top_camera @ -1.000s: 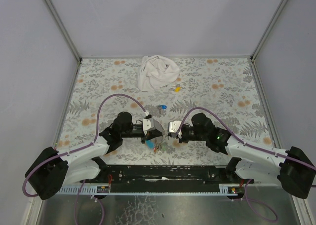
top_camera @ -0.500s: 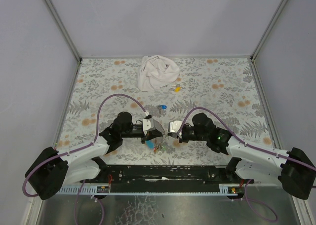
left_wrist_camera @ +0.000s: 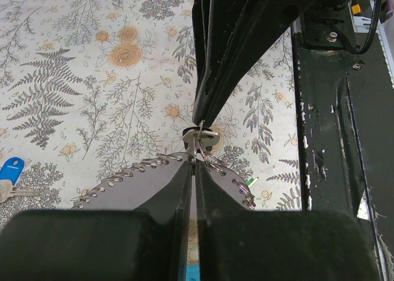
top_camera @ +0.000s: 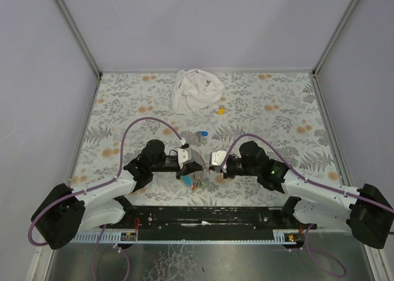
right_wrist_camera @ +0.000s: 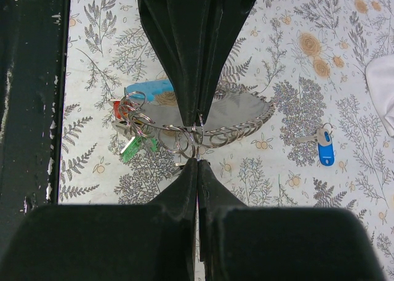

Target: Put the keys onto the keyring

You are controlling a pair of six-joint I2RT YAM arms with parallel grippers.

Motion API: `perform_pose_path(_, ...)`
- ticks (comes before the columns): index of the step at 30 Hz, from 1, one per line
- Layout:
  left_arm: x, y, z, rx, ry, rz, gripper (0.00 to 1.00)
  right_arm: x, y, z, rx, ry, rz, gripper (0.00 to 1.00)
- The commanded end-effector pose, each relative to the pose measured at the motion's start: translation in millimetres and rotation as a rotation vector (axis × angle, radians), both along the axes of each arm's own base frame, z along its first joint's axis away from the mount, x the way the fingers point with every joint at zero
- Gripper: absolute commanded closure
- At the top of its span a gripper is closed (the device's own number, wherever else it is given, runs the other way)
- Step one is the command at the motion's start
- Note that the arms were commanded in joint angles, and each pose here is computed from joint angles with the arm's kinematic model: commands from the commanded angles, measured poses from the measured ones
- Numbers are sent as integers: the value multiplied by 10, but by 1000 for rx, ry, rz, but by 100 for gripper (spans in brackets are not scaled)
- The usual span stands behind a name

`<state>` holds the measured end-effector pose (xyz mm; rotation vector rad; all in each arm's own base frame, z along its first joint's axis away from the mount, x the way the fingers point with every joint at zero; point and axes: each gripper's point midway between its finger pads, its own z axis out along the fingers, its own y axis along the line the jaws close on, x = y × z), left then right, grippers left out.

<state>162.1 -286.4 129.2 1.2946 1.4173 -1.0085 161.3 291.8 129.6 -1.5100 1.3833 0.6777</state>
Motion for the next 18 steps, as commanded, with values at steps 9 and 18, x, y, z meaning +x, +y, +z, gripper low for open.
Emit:
perform_pose_path(9,-12,-76,197,-71,-62,-38,100,0,109,168,59,-19,23,100)
perform_pose_path(18,-14,-83,183,-69,-56,-42,100,1,112,171,63,-18,20,100)
